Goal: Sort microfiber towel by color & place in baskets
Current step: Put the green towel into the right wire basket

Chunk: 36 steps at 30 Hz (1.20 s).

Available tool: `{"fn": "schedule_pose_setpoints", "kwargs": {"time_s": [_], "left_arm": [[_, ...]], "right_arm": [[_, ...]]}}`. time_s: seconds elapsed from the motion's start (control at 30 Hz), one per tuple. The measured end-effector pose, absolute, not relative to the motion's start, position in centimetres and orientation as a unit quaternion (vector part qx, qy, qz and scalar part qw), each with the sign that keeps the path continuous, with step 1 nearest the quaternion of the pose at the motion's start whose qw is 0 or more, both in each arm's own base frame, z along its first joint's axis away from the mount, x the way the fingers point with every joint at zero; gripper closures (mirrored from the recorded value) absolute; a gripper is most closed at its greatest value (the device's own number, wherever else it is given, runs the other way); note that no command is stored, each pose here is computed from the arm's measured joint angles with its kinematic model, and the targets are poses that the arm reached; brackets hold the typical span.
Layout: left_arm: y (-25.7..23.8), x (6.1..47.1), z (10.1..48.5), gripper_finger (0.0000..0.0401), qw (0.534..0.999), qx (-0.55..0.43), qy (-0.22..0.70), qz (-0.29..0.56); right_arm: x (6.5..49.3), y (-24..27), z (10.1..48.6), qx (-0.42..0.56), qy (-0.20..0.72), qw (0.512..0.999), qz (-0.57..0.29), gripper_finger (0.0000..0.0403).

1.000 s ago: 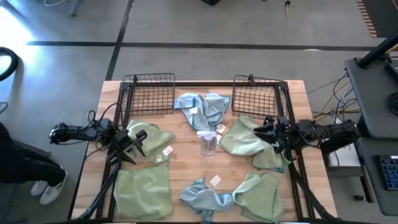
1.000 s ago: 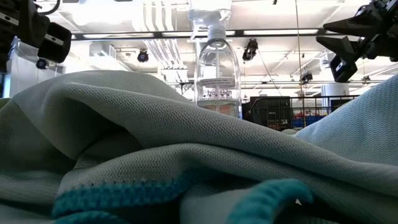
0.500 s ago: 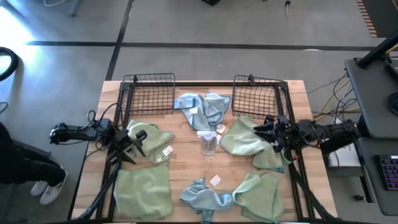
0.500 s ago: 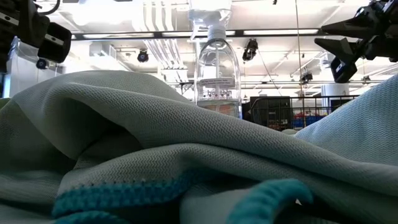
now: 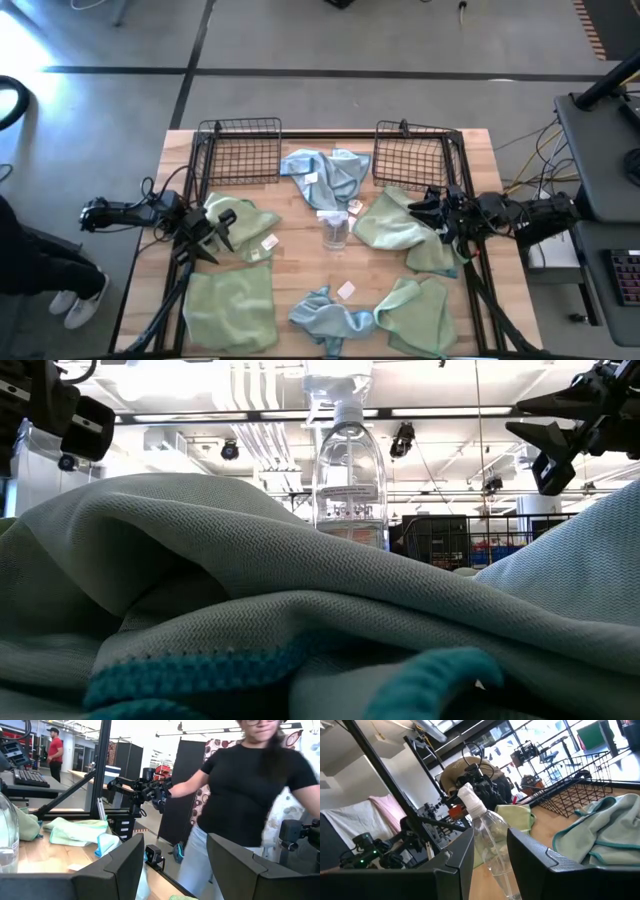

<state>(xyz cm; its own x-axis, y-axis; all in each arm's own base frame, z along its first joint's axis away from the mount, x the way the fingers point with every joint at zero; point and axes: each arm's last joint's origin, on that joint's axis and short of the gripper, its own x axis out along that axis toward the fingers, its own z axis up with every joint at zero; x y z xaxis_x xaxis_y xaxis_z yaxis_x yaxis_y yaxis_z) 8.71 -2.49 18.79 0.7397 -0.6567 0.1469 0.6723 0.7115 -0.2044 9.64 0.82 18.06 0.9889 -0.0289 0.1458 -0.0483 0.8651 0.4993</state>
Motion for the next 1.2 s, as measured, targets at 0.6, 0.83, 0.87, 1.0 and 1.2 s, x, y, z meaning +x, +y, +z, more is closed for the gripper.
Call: {"fn": "schedule_pose_setpoints", "kwargs": {"time_s": [0.6,0.83,0.87,1.0,1.2], "left_arm": [[-2.2,8.9,18.8,0.0200,0.941,-0.130,-0.041,-0.310],[-2.0,9.0,18.8,0.0200,0.955,-0.110,-0.056,-0.268],[-2.0,9.1,18.9,0.0200,0.961,-0.101,-0.061,-0.252],[-1.4,9.3,19.0,0.0200,0.982,-0.066,-0.085,-0.155],[-0.2,9.3,19.3,0.0200,0.990,-0.050,-0.114,0.067]], "right_arm": [[9.6,0.4,18.0,0.264,-0.091,0.958,-0.063,0.0291],[9.6,0.4,18.0,0.264,-0.091,0.958,-0.063,0.0291],[9.6,0.4,18.0,0.264,-0.091,0.958,-0.063,0.0291],[9.6,0.4,18.0,0.264,-0.091,0.958,-0.063,0.0291],[9.6,0.4,18.0,0.264,-0.091,0.958,-0.063,0.0291]]}}
